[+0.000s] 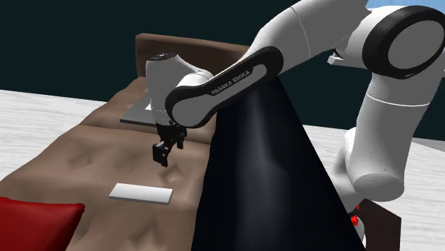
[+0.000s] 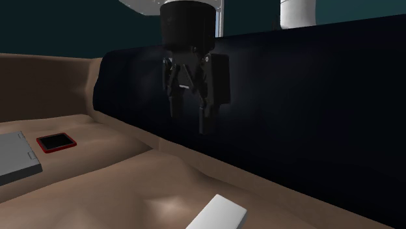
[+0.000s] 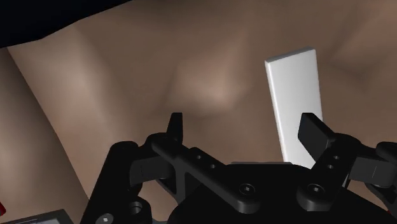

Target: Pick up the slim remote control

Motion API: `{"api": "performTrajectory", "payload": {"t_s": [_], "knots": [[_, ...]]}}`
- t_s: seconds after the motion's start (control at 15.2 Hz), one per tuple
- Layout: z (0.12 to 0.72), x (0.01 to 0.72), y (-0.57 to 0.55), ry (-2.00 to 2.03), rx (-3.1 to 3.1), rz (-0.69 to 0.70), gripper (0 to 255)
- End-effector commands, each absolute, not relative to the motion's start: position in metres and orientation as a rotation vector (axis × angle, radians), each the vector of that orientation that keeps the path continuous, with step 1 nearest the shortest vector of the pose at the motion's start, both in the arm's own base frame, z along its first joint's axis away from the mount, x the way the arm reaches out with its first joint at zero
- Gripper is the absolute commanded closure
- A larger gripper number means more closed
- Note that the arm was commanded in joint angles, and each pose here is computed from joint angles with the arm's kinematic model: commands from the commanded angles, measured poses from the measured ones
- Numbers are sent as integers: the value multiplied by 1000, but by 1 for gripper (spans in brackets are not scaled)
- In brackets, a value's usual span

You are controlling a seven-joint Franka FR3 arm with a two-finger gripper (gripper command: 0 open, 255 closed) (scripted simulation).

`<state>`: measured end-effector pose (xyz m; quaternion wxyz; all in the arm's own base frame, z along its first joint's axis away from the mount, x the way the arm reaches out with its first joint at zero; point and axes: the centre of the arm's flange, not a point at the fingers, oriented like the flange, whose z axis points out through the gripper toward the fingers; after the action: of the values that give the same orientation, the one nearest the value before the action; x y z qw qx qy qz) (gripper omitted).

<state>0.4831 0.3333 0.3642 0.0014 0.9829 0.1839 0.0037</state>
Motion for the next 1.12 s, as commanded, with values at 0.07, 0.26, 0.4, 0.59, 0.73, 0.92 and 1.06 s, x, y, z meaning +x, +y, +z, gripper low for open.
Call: {"api": "performTrajectory", "payload": {"t_s": [0.07,0.26,0.4,0.59,0.73,0.92,1.06], "knots": [[339,493,365,625,3072,4,0],[317,500,398,673,3059,-5,0],[302,504,419,704,3049,-11,0],[279,509,452,752,3034,-19,0],[272,509,454,755,3033,-20,0],[256,509,454,755,3033,-20,0],[246,509,454,755,3033,-20,0]]}}
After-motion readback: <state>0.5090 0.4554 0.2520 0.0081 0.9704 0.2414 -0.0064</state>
